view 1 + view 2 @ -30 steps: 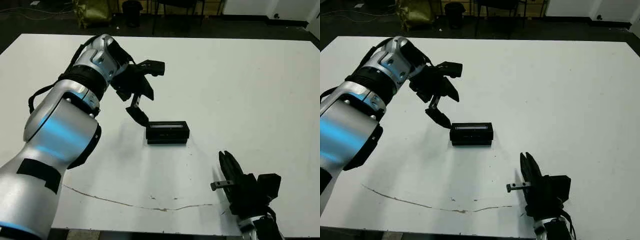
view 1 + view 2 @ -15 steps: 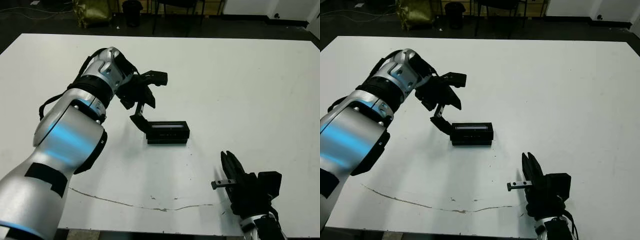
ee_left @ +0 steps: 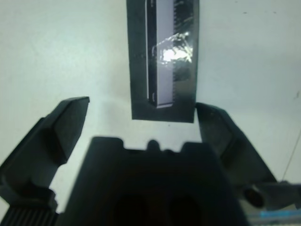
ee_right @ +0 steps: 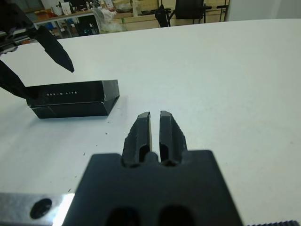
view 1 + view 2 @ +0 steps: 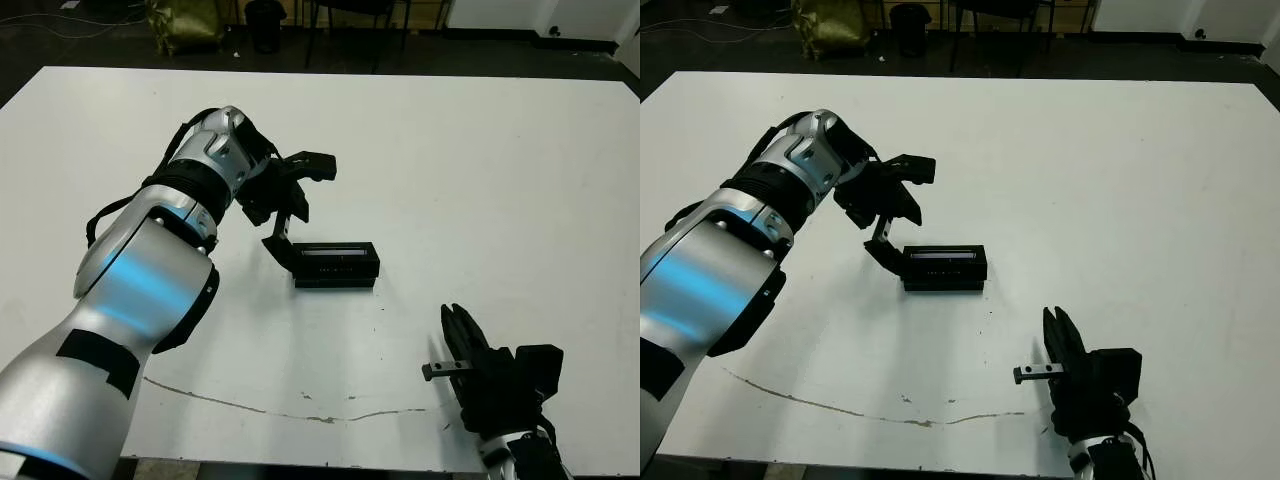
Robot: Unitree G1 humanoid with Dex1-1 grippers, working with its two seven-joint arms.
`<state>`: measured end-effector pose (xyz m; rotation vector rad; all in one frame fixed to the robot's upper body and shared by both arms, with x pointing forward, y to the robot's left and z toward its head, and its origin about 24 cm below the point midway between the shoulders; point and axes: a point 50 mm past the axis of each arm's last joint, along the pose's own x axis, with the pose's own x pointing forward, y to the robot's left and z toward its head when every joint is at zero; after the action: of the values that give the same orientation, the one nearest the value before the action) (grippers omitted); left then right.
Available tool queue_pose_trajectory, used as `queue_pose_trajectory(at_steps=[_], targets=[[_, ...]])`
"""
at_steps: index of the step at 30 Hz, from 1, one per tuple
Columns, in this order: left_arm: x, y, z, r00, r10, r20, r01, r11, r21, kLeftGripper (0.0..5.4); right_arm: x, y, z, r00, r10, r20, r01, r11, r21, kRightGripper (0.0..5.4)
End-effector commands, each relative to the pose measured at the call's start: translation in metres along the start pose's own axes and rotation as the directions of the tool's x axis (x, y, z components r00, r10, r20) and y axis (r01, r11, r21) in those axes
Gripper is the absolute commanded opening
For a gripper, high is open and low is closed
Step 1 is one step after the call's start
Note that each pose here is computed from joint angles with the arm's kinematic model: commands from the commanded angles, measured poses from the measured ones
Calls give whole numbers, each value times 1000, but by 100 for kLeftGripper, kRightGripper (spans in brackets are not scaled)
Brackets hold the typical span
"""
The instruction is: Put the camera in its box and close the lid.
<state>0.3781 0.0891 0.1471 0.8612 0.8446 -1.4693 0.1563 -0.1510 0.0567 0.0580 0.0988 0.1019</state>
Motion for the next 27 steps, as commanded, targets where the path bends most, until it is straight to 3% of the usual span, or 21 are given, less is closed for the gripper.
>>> queue_pose_trajectory(at_steps=[1, 10, 14, 27], targets=[[7, -2, -9, 1000, -17, -22, 17, 1000, -24, 538, -16, -3, -15, 995, -46, -93, 47, 999, 8, 0], [11, -4, -10, 999, -46, -22, 45, 999, -23, 538, -15, -4, -18, 998, -31, -62, 32, 999, 19, 0], [12, -5, -11, 998, -58, -25, 57, 998, -26, 538, -17, -3, -17, 994, -48, -97, 49, 999, 12, 0], [17, -7, -14, 996, -84, -27, 84, 996, -14, 538, -19, -2, -16, 994, -49, -97, 49, 999, 3, 0]])
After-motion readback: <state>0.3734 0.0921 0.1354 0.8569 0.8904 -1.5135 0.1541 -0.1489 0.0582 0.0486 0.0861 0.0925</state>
